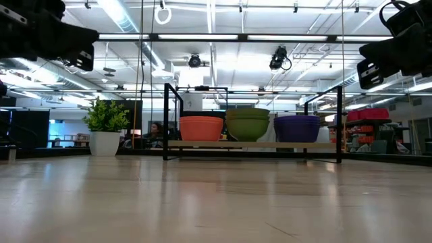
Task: Pick & Place Mini bowls
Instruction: Return to Home Position
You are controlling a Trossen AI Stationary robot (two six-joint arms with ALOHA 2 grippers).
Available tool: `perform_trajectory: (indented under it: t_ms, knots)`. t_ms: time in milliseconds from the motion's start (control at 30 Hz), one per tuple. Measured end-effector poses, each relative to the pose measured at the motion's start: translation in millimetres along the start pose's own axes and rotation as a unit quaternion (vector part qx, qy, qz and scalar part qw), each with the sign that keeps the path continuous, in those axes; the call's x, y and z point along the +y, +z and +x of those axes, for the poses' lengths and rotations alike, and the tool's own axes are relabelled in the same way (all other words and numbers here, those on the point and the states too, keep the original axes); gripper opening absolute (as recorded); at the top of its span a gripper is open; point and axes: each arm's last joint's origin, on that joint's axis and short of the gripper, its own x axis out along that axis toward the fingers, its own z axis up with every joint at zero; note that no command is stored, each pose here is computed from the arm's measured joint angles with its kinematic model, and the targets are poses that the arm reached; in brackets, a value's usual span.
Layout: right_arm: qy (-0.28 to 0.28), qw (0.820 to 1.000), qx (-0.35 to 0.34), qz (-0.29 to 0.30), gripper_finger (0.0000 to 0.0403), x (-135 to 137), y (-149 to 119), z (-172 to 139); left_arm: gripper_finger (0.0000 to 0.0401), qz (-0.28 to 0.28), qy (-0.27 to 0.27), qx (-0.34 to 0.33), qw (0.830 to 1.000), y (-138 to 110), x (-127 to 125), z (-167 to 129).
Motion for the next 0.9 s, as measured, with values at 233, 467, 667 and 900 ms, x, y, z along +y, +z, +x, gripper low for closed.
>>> perform_trajectory:
  t_ms: [233,467,667,900]
  knots:
    - [0.0,1.0,0.0,0.0,0.0006,0.0,0.1,0.0,0.0001,0.012,0.027,0.002,1.0,-4.2,1.3,-2.8]
    - [0.0,1.0,-0.002,0.0,0.0006,0.0,0.4,0.0,0.0001,0.011,0.022,0.012,1.0,-17.6,1.0,0.0]
    - [0.0,1.0,-0.002,0.0,0.0006,0.1,0.4,0.0,0.0004,0.016,0.015,0.014,1.0,-18.2,0.6,-0.3]
    - [0.0,1.0,-0.002,0.0,0.0006,0.1,0.4,0.0,0.0006,-0.001,0.025,0.021,0.999,-19.4,1.2,0.5]
